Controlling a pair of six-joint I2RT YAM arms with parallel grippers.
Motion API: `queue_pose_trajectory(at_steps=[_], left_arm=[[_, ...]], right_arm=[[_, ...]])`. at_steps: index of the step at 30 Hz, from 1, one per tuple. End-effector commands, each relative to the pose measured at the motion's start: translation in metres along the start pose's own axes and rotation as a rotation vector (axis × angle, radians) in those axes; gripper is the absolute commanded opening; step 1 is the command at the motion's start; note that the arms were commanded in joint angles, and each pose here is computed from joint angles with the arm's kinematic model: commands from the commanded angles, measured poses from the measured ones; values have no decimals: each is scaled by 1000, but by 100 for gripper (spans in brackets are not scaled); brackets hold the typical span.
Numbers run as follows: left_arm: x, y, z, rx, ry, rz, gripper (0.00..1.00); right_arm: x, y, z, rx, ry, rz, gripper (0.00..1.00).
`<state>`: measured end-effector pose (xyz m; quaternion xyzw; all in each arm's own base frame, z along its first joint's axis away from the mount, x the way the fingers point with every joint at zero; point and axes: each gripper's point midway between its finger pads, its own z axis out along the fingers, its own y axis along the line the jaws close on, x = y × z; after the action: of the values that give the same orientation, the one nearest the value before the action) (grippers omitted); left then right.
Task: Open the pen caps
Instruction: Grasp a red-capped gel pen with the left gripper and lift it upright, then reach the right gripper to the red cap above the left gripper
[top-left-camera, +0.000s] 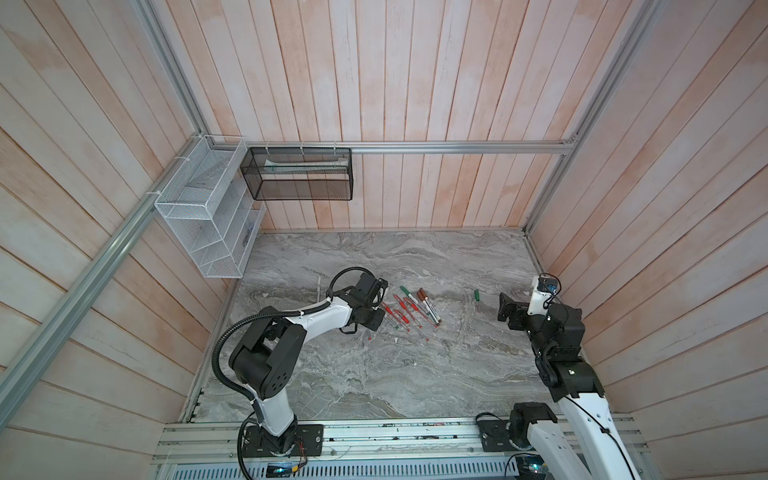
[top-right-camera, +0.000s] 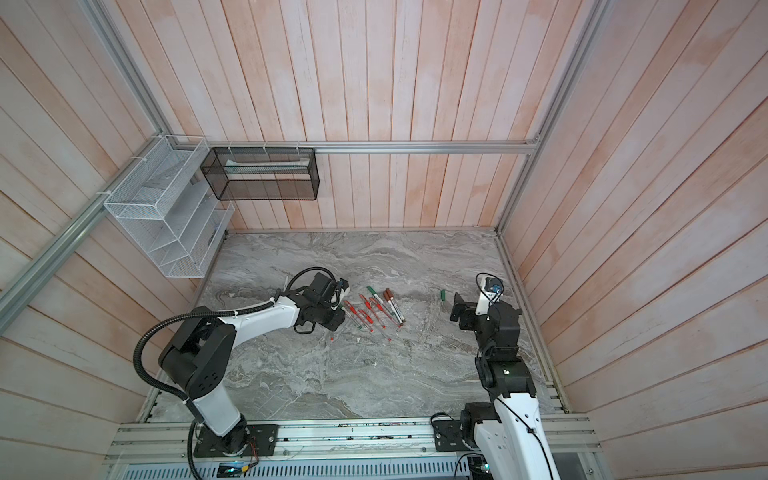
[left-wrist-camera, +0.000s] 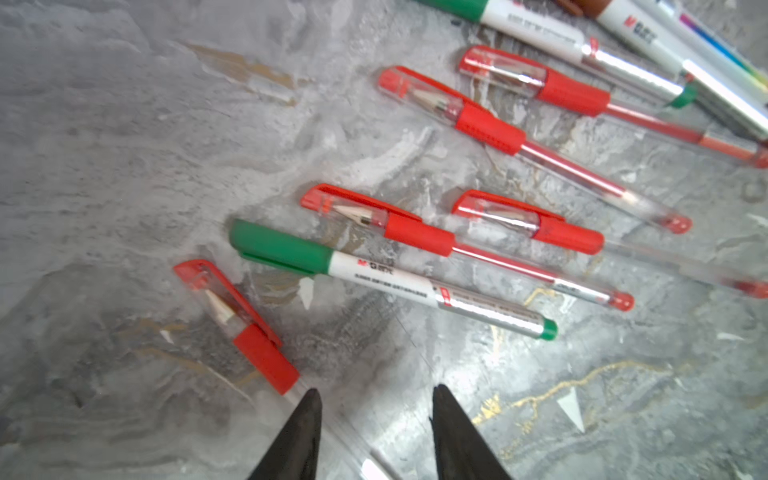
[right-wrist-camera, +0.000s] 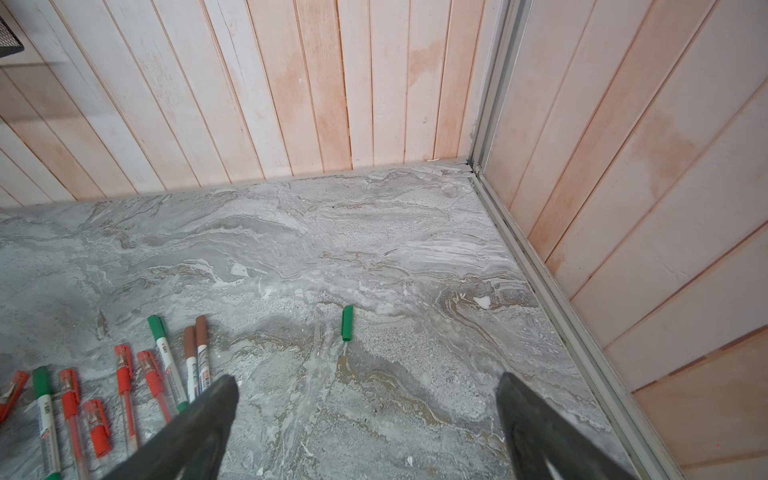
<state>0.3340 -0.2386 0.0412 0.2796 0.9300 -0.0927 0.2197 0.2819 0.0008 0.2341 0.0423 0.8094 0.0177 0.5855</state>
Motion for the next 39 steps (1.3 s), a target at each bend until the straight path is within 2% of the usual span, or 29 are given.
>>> queue_pose_trajectory(at_steps=[1, 12, 14, 17, 26, 35, 39], left_arm=[[17, 10, 10, -21, 47, -10, 46], [39, 19, 11, -45, 61, -39, 49], [42, 19, 13, -35, 65, -45, 45], [44, 22, 14, -39, 69, -45, 34], [41, 34, 7, -46, 48, -82, 9], [17, 35, -21, -29, -69, -71, 1], [-12, 24, -48, 39, -175, -45, 0]], right_arm=[[2, -3, 1, 23, -2, -14, 97], [-1, -1, 0, 8, -19, -12, 97], [0, -1, -1, 11, -15, -12, 97], [0, -3, -1, 20, -12, -12, 97], [-1, -2, -1, 16, -18, -12, 97], [2, 1, 2, -3, -4, -11, 97], [1, 9, 4, -44, 10, 11, 94]])
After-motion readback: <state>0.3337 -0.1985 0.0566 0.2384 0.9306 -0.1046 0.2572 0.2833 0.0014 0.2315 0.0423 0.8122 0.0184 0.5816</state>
